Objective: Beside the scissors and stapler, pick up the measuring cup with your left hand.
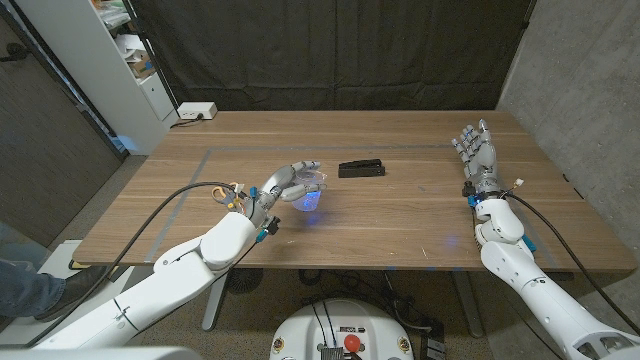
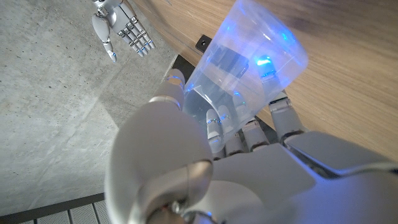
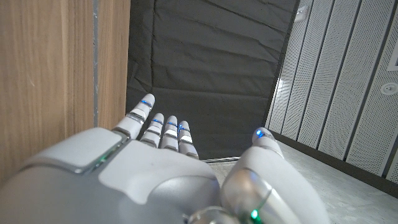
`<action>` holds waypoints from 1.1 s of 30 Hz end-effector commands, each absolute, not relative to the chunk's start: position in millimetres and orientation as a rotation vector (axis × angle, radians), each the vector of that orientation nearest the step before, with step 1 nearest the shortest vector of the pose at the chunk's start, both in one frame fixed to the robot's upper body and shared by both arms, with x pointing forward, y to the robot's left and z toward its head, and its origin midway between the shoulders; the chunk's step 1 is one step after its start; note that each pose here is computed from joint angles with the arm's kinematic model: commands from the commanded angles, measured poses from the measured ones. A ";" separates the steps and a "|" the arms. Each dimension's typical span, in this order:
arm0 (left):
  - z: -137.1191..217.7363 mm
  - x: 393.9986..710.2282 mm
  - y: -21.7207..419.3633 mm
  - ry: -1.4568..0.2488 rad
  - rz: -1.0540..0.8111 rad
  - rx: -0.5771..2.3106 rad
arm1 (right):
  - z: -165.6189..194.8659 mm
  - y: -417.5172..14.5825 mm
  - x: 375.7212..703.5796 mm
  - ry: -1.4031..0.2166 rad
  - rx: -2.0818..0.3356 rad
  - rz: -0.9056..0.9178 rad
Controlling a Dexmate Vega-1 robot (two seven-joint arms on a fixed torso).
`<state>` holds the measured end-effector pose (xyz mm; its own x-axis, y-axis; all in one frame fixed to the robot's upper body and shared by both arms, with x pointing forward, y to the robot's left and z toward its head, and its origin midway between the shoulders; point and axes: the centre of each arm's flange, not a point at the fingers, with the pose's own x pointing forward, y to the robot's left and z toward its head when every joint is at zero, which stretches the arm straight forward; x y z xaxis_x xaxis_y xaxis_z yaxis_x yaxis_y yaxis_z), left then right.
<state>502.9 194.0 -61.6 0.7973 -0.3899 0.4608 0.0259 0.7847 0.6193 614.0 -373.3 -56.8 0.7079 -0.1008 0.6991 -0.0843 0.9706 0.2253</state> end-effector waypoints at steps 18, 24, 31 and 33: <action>-10.0 504.4 198.8 -0.749 -0.275 0.702 | -42.3 -361.8 606.3 -0.805 0.230 -0.022; 2.6 503.4 197.5 -0.776 -0.277 0.739 | -41.0 -357.8 605.6 -0.806 0.225 -0.019; 15.6 499.7 195.7 -0.808 -0.274 0.752 | -38.4 -355.6 608.7 -0.808 0.228 -0.019; 18.1 499.0 194.9 -0.811 -0.272 0.757 | -37.1 -355.1 610.7 -0.808 0.228 -0.017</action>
